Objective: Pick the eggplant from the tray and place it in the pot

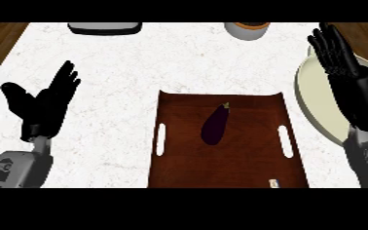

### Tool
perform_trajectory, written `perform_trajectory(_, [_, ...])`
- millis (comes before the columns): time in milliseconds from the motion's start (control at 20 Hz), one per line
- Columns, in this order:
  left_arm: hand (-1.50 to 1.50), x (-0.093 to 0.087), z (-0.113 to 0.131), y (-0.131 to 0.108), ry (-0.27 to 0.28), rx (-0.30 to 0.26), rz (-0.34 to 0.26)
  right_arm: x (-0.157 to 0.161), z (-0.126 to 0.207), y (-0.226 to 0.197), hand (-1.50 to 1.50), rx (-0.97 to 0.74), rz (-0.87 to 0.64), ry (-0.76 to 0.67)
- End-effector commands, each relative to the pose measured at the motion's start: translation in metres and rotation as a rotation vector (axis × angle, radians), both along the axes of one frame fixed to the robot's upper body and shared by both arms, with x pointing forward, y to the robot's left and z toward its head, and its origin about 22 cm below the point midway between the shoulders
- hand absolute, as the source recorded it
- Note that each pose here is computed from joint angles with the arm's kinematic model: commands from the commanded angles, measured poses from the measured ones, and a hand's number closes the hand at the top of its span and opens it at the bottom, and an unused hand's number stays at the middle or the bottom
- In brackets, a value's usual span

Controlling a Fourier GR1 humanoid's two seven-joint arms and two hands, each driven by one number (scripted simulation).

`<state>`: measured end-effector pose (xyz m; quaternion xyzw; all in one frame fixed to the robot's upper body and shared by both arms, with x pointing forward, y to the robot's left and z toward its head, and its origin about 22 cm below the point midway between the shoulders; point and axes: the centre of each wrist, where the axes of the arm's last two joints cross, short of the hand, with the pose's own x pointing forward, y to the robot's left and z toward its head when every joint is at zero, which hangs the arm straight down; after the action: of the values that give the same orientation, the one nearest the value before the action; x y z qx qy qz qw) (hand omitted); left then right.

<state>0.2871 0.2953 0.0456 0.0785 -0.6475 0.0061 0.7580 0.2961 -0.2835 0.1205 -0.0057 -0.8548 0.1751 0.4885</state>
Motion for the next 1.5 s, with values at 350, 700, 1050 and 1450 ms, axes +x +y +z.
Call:
perform_trajectory(350, [0.0, 0.021, 0.051, -0.026, -0.335, -0.036, -0.053, 0.023, 0.005, -0.09, 1.5, -0.393, -0.222, 0.3])
perform_trajectory(700, [0.0, 0.018, 0.035, -0.026, -0.352, -0.05, -0.056, 0.024, -0.068, -0.064, -1.5, -0.332, 0.046, 0.17])
perform_trajectory(1050, [0.0, 0.02, 0.03, -0.022, -0.353, -0.042, -0.008, 0.024, -0.029, -0.06, -1.5, -0.652, 0.097, 0.274])
perform_trajectory(1450, [0.0, 0.026, 0.034, -0.025, -0.349, -0.038, -0.036, 0.044, -0.001, 0.033, -1.5, -0.842, 0.179, 0.361])
